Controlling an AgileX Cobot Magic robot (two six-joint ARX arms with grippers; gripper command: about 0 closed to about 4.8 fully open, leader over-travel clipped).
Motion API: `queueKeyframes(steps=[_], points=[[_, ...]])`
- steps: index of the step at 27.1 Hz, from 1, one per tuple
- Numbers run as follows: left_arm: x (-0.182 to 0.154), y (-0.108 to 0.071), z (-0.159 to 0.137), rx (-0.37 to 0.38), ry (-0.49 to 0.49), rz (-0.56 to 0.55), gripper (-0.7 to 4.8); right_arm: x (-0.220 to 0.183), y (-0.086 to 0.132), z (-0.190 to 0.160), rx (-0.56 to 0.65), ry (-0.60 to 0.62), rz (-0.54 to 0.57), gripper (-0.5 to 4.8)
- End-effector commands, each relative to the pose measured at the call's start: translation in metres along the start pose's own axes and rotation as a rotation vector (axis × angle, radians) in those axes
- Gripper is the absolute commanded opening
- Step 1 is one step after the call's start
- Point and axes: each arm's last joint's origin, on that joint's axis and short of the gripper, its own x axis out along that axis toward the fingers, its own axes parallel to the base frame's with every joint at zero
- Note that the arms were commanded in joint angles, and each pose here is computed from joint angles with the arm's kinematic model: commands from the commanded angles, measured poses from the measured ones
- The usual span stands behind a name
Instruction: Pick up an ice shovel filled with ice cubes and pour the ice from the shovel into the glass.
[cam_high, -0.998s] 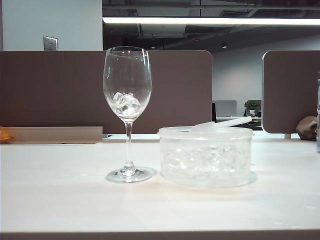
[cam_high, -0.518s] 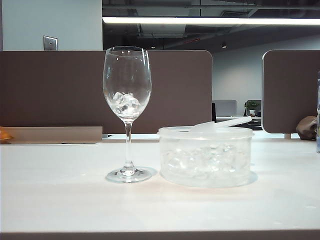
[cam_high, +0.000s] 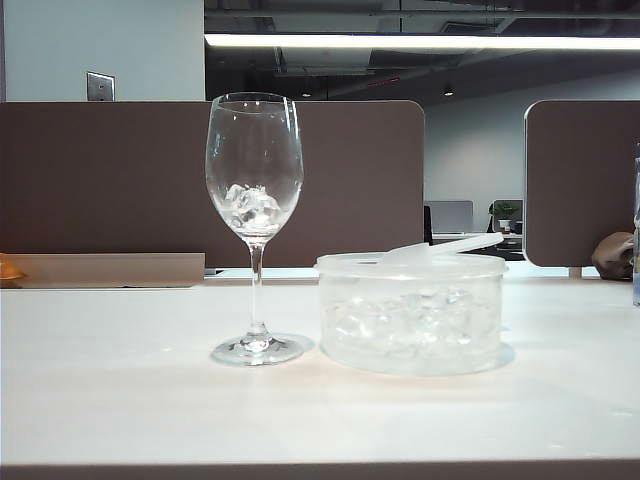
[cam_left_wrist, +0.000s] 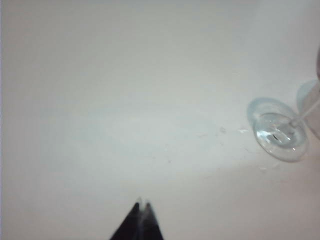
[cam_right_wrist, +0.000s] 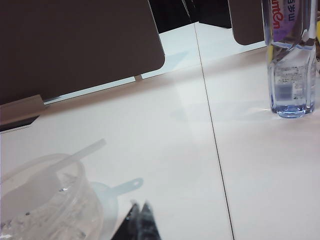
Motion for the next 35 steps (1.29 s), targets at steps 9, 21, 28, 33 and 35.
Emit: queueKeyframes(steps=[9, 21, 28, 33, 35], points=[[-0.005, 0.010, 0.003, -0.051, -0.059, 0.119, -0.05, 0.000, -0.002, -0.002, -0.150, 0.002, -0.032, -0.05], [-0.006, 0.011, 0.003, -0.055, -0.060, 0.127, -0.05, 0.000, -0.005, -0.006, -0.333, 0.040, -0.102, -0.05], [-0.007, 0.012, 0.003, -0.062, -0.075, 0.145, -0.05, 0.000, -0.005, -0.006, -0.333, 0.040, -0.101, -0.05], [-0.015, 0.011, 0.003, -0.055, -0.135, 0.150, -0.05, 0.000, -0.006, -0.005, -0.332, 0.039, -0.108, -0.05], [-0.016, 0.011, 0.003, -0.053, -0.147, 0.149, -0.05, 0.000, -0.007, -0.005, -0.331, 0.037, -0.124, -0.05]])
